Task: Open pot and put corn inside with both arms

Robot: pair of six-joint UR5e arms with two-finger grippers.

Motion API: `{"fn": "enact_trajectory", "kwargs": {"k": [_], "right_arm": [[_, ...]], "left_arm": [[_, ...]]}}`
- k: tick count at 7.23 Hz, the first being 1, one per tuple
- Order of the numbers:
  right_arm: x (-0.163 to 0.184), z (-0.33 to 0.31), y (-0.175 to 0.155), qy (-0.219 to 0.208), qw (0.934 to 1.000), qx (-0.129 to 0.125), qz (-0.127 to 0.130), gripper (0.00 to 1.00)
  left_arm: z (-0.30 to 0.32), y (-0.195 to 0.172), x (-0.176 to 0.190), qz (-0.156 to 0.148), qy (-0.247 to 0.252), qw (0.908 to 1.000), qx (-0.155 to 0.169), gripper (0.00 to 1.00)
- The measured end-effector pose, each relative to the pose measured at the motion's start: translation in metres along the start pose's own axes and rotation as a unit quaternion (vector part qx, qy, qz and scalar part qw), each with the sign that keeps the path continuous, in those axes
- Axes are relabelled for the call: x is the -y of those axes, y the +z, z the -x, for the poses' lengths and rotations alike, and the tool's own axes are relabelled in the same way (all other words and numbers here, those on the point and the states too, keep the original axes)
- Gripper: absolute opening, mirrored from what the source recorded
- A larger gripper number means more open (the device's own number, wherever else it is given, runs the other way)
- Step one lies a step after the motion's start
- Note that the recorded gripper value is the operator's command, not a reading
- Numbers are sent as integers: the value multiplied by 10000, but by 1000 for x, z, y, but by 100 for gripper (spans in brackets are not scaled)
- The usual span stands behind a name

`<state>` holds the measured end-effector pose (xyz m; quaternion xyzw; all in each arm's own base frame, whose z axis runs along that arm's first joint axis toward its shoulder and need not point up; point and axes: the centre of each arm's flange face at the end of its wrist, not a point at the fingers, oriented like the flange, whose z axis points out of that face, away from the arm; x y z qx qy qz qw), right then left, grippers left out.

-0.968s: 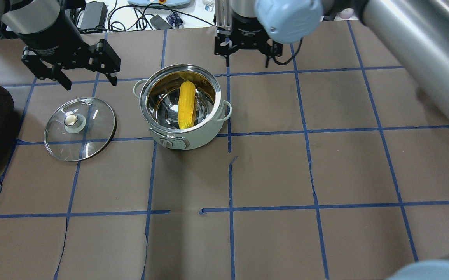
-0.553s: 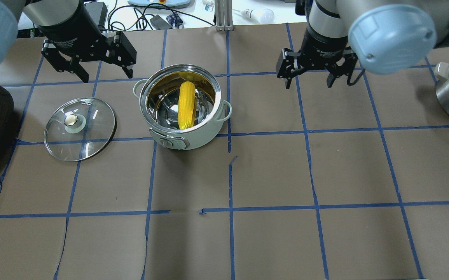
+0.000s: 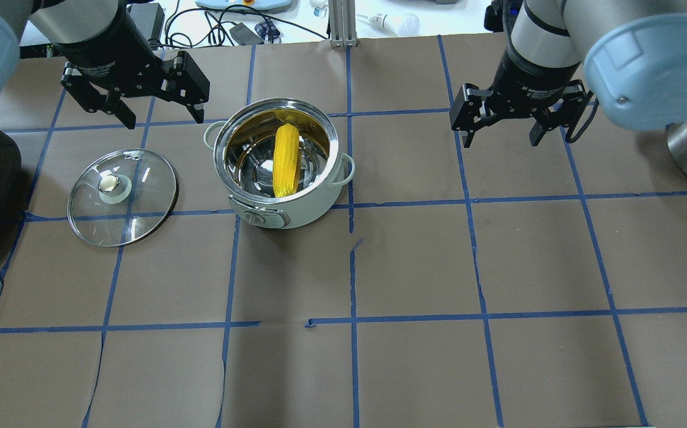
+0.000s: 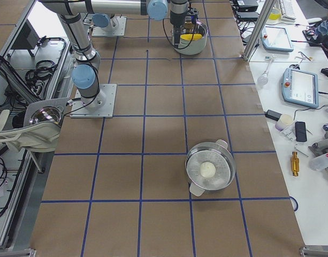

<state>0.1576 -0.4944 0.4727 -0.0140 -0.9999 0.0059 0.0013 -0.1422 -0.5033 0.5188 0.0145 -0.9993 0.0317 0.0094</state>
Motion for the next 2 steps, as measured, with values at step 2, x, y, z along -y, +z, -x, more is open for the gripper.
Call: {"fn": "enact_trajectory", "kwargs": {"k": [2], "right_arm": [[-2, -2, -10, 29, 10000, 29, -44, 100]], "left_arm": [[1, 1, -1, -15, 16, 10000, 78, 100]]}}
